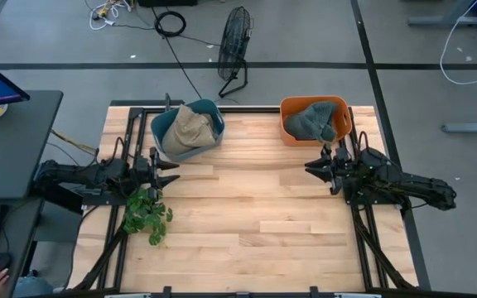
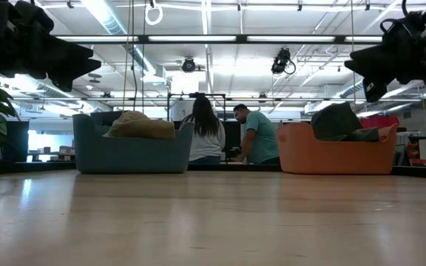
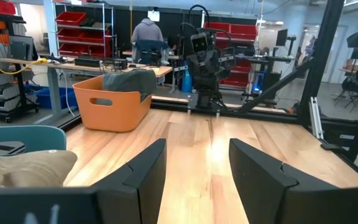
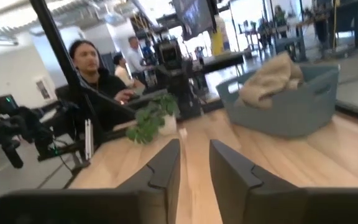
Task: Pick & Place hat
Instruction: Return to Home Position
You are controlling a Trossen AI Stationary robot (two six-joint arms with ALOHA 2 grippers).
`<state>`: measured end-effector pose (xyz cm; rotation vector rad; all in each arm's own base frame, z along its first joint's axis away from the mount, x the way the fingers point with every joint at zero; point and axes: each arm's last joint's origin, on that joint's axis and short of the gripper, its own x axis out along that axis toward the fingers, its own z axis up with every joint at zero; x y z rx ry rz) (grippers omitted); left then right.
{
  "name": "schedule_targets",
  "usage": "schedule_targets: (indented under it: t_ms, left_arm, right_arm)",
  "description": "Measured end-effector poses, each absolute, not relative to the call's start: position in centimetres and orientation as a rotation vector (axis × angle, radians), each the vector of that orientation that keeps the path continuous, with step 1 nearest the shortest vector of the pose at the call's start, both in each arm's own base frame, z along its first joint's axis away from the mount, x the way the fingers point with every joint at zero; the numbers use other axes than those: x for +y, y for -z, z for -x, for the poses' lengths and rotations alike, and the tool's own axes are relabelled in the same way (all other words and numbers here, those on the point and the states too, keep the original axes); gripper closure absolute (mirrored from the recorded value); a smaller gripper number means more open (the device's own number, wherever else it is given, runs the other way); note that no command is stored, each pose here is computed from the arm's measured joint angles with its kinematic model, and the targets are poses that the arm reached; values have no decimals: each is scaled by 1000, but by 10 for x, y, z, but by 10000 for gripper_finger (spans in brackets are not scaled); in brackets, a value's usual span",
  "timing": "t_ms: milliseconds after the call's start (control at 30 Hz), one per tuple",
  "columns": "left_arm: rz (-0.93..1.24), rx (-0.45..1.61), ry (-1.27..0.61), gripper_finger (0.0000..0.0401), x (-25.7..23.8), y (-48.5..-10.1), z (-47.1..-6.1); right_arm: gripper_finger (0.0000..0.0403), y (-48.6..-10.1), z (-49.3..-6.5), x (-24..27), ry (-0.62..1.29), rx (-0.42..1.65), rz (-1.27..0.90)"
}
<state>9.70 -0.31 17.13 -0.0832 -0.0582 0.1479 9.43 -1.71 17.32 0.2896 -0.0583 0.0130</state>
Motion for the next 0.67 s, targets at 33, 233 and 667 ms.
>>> schedule_targets:
  t_ms: [33, 233, 667]
  left_arm:
    - [84, -58, -148, 222, -3, -171, -97]
    - [84, -58, -148, 222, -3, -171, -97]
    - [85, -58, -149, 222, -3, -171, -97]
  right_arm:
    - [316, -173, -94, -17, -8, -54, -291]
    - [319, -173, -95, -18, 7, -57, -291]
    - [319, -173, -95, -18, 7, -57, -291]
